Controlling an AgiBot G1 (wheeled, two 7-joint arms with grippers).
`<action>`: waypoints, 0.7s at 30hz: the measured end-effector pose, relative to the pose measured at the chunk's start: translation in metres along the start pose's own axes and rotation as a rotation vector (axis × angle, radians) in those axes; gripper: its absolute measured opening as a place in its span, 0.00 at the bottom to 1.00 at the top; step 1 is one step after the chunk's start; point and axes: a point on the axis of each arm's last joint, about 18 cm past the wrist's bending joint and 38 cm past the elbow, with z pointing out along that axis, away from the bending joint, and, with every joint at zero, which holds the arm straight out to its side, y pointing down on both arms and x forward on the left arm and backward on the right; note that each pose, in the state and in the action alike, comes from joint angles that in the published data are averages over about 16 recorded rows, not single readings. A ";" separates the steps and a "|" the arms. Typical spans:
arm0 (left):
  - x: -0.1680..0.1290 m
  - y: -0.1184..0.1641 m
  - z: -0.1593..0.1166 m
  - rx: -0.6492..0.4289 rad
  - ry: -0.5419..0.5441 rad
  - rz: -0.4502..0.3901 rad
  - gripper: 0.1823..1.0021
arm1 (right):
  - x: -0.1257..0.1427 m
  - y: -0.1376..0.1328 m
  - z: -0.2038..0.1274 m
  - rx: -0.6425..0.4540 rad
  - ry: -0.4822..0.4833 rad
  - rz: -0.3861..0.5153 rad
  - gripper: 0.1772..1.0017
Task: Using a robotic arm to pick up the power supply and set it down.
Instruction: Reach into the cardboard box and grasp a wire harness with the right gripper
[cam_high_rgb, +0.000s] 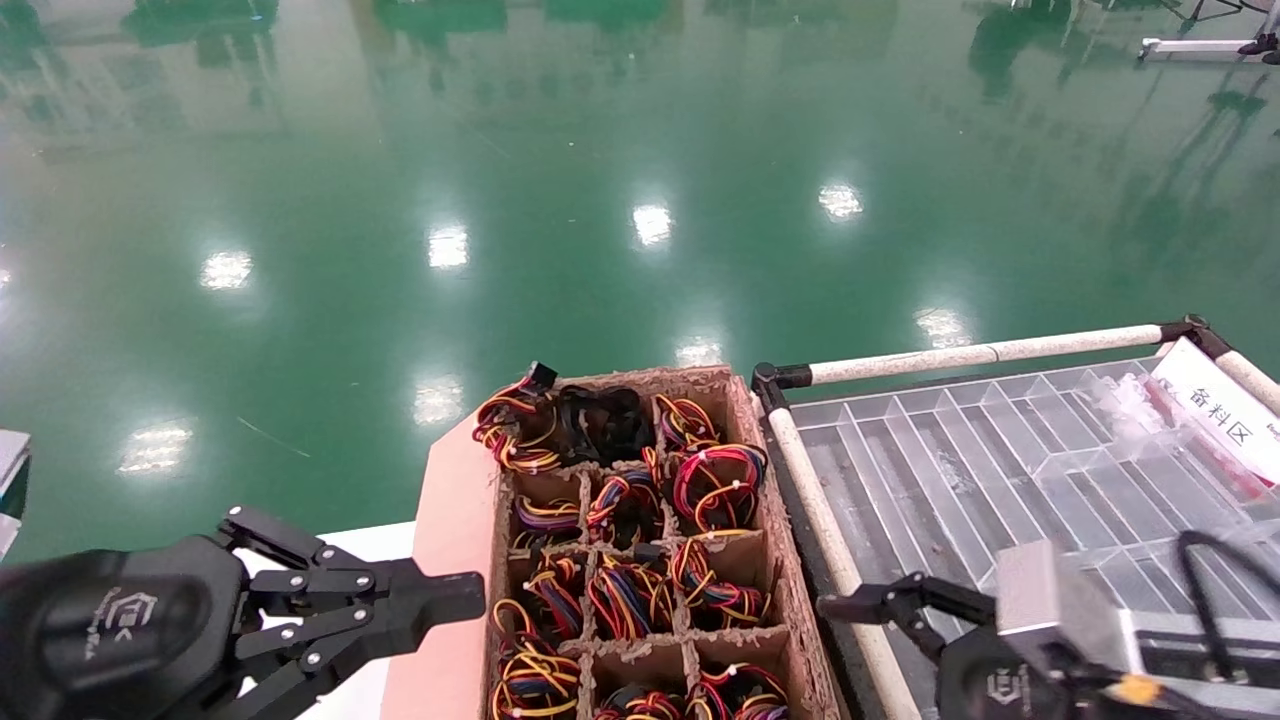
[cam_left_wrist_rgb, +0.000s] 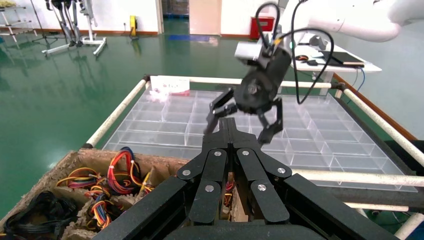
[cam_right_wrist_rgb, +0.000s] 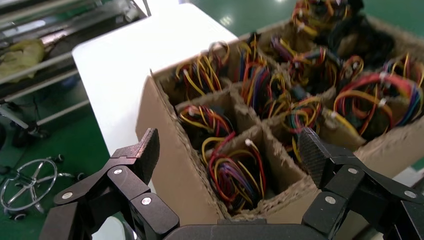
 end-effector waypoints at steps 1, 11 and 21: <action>0.000 0.000 0.000 0.000 0.000 0.000 0.03 | 0.001 0.003 0.004 -0.012 0.002 0.004 0.99; 0.000 0.000 0.000 0.000 0.000 0.000 0.01 | 0.012 0.019 0.040 -0.097 0.014 0.019 0.95; 0.000 0.000 0.000 0.000 0.000 0.000 0.01 | 0.021 0.024 0.060 -0.145 0.015 0.024 0.80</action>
